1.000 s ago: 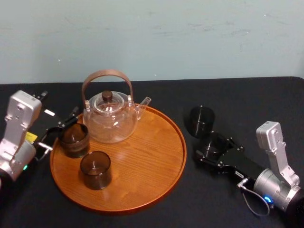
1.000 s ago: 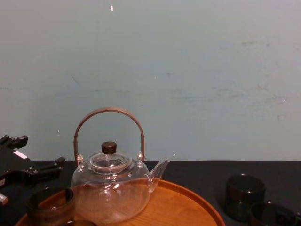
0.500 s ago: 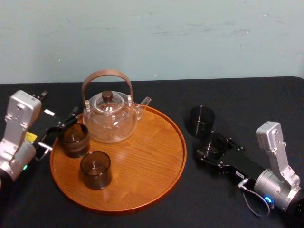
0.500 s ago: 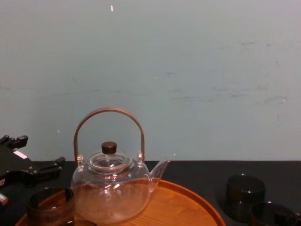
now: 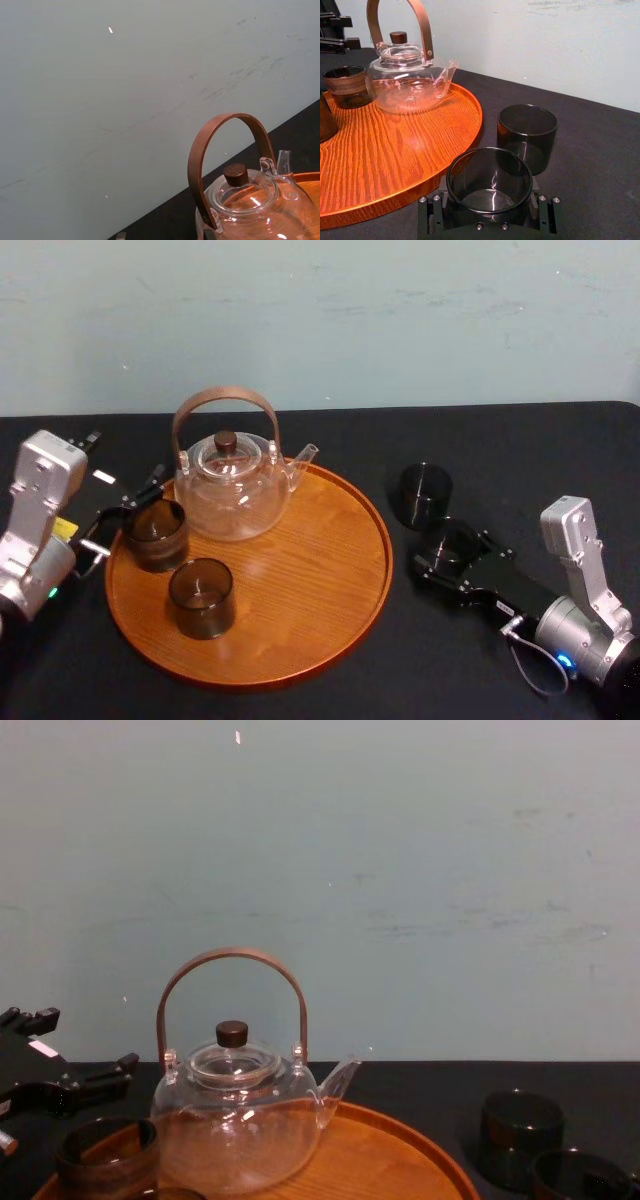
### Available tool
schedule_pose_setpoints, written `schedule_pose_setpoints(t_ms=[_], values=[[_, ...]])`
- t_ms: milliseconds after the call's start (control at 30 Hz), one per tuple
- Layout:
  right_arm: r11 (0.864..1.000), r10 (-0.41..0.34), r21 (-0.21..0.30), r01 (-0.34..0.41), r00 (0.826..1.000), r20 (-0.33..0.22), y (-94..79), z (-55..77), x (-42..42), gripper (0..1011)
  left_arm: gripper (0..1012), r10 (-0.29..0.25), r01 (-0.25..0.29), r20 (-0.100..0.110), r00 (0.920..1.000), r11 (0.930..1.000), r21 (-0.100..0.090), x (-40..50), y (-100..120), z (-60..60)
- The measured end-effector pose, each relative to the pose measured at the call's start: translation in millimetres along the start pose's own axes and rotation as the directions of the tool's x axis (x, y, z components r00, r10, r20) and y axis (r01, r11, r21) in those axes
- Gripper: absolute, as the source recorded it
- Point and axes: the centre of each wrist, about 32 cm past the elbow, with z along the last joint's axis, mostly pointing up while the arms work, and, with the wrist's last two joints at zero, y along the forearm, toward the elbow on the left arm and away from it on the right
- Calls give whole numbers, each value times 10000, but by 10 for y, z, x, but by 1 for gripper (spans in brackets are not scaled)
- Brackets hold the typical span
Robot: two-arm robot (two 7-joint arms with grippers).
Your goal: Pick up the glass from the table and place it on the tray.
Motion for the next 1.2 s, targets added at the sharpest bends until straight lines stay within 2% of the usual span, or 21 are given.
schedule_pose_setpoints(t_ms=[1200], values=[[10000, 0, 0, 0, 10000, 0, 0, 0, 0, 905, 1002, 0, 0, 0, 10000, 10000, 0, 0, 0, 0]])
